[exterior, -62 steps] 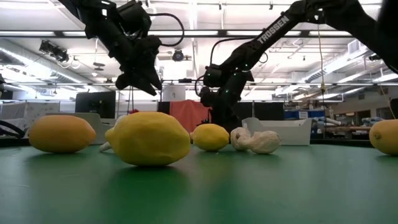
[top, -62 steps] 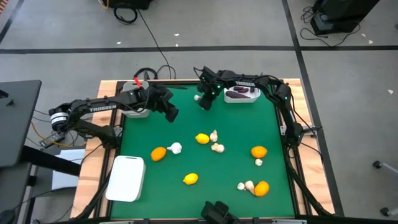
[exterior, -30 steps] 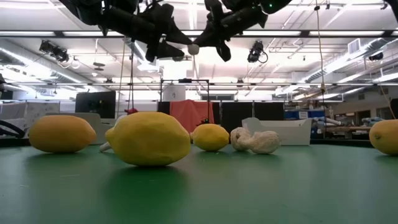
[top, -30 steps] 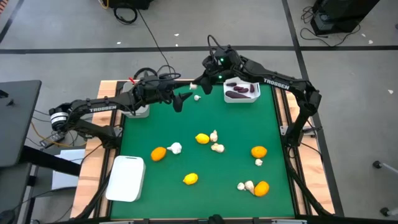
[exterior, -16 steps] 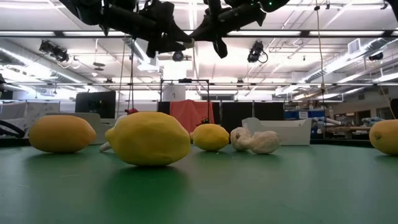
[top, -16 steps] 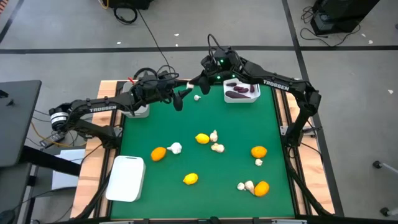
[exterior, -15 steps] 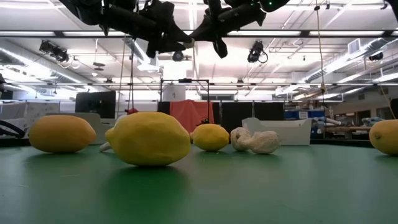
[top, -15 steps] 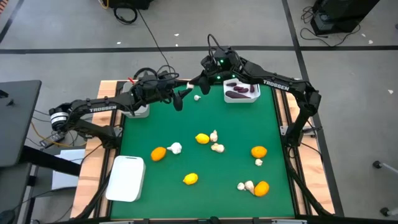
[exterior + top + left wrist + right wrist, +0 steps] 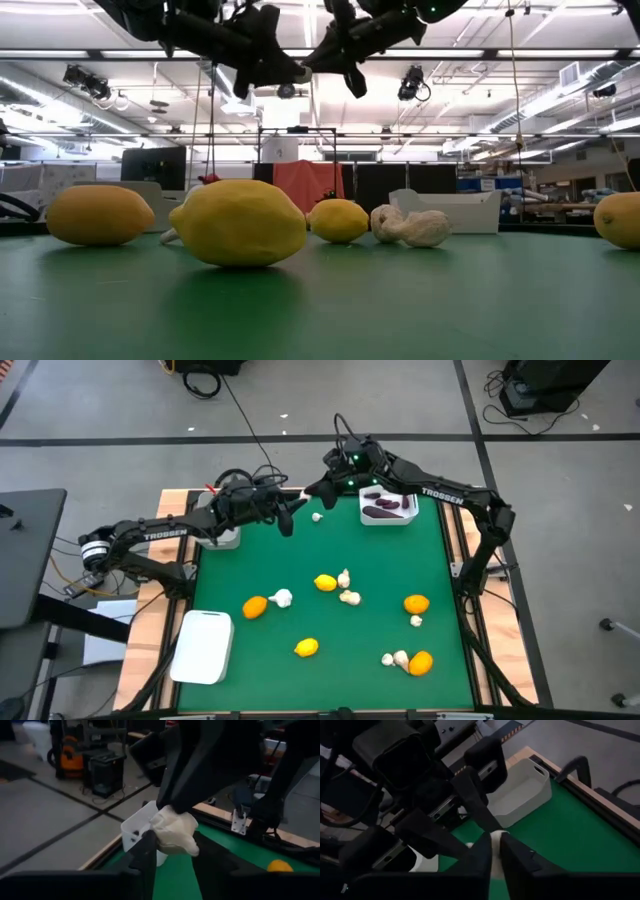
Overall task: Sort produce into baskets
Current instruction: Put the garlic into the gray bin
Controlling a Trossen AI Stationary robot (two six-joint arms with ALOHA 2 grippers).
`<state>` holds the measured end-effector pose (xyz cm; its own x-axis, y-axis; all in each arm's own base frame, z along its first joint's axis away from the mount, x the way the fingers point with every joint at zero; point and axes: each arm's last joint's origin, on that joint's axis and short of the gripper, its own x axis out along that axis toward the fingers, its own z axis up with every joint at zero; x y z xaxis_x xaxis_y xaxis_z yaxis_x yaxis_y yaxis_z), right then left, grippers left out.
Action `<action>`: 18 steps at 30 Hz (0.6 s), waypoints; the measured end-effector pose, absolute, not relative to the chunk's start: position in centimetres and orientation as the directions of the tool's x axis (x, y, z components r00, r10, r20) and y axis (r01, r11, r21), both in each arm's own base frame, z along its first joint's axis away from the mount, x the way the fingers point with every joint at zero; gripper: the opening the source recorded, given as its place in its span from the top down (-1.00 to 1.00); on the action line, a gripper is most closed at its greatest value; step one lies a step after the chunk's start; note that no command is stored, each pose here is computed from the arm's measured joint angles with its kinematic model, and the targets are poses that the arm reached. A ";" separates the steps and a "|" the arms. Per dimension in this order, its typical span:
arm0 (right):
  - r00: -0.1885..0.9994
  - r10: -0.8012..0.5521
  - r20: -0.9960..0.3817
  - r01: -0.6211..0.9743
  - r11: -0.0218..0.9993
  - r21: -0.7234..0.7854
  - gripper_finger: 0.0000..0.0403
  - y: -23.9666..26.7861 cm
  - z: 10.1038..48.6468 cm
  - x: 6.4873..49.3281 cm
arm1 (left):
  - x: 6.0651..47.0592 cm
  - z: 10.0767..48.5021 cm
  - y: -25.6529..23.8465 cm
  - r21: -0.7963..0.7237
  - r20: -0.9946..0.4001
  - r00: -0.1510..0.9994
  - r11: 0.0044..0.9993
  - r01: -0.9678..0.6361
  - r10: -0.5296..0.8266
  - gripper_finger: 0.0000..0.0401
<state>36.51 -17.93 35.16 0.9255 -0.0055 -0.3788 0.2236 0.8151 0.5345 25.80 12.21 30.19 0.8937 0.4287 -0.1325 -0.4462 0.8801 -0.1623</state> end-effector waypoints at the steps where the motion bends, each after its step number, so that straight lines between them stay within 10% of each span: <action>1: 0.923 -0.014 -0.384 0.236 0.809 0.538 0.66 -18.0 35.1 36.5 | 25.6 30.1 12.3 -0.164 -0.147 0.888 0.874 -0.457 0.436 0.45; 18: 0.753 -0.102 -0.650 0.483 0.757 0.440 0.12 -23.5 25.9 37.5 | 15.7 29.3 12.5 -0.181 -0.618 0.506 0.518 -0.836 0.602 0.48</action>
<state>37.46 -23.53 25.85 0.7531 -0.1024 -0.6498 0.4829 0.7570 0.4403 15.68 12.49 29.27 0.5063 0.6018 -0.6176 -0.8362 0.5176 -0.1811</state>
